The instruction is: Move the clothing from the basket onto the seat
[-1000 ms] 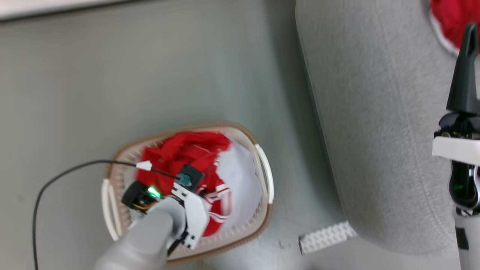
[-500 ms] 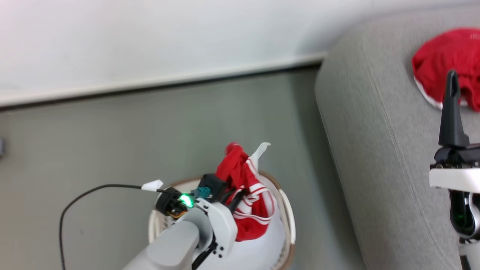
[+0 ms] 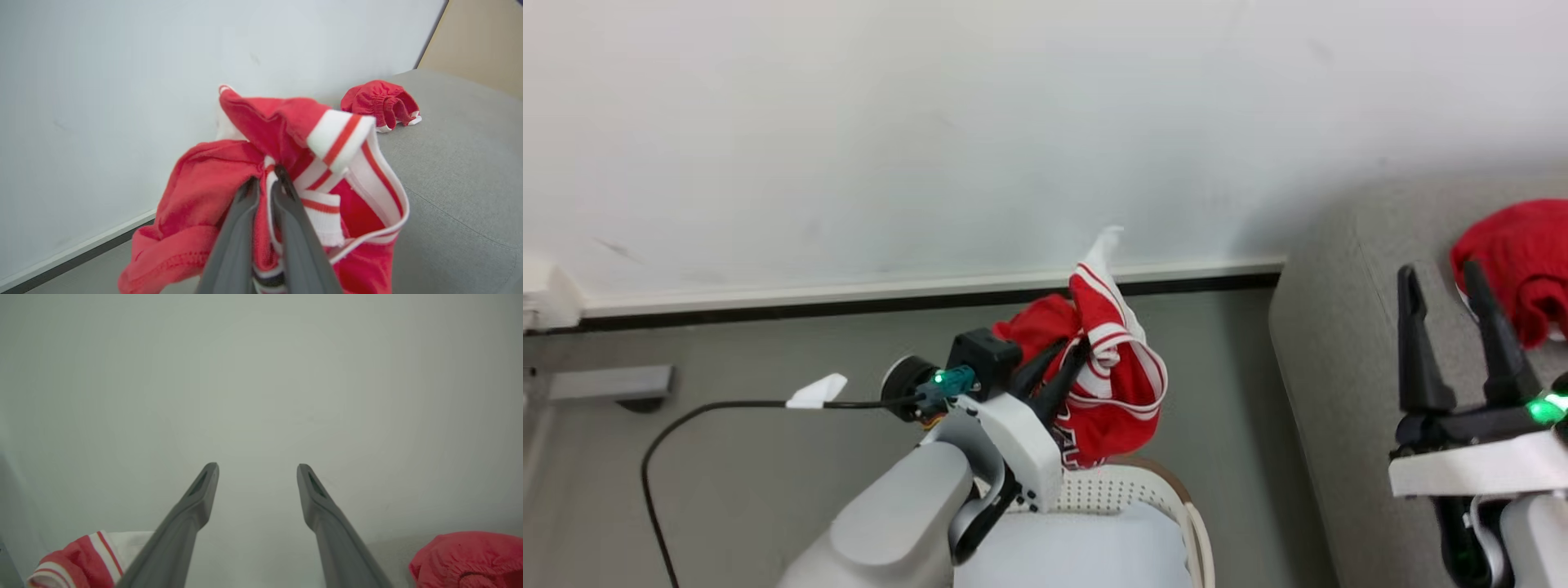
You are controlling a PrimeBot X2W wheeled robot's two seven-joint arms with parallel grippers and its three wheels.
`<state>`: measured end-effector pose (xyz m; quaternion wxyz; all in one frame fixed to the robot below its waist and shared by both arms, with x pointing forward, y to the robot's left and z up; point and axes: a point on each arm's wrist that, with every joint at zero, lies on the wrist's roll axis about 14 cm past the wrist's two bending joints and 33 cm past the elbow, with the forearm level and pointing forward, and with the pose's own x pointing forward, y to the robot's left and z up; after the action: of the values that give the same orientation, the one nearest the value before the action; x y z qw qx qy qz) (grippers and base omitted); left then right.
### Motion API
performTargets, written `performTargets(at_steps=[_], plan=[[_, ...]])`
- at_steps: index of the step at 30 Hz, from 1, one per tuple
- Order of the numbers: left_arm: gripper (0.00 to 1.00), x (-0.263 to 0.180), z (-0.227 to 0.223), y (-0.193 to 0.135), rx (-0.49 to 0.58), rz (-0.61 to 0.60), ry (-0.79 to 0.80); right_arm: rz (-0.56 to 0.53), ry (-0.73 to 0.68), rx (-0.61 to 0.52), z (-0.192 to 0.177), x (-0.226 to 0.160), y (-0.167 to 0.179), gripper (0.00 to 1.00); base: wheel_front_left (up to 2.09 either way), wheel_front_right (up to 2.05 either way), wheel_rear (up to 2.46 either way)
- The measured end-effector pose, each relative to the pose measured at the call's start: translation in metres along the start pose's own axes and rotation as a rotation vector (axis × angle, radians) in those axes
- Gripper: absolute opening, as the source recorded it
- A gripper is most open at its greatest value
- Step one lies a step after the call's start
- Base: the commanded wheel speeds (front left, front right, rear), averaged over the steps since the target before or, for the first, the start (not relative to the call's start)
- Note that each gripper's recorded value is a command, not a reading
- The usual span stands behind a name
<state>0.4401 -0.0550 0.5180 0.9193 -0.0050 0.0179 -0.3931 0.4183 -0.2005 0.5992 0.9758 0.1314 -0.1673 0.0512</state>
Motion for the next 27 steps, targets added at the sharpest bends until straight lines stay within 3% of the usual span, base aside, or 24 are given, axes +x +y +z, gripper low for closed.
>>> performTargets(at_steps=[11,22,27], plan=[[0.00,-0.025,0.092,0.001,0.074,0.040,-0.223,0.044,0.045,0.062,-0.011,-0.028,0.027,1.00,0.00,0.00,0.00],[0.00,-0.032,0.102,0.000,0.084,0.048,-0.232,0.101,0.092,0.064,-0.024,-0.032,0.043,1.00,0.00,0.00,0.00],[0.00,-0.032,0.102,0.001,0.080,0.050,-0.228,0.197,0.149,0.072,-0.039,-0.037,0.070,1.00,0.00,0.00,0.00]])
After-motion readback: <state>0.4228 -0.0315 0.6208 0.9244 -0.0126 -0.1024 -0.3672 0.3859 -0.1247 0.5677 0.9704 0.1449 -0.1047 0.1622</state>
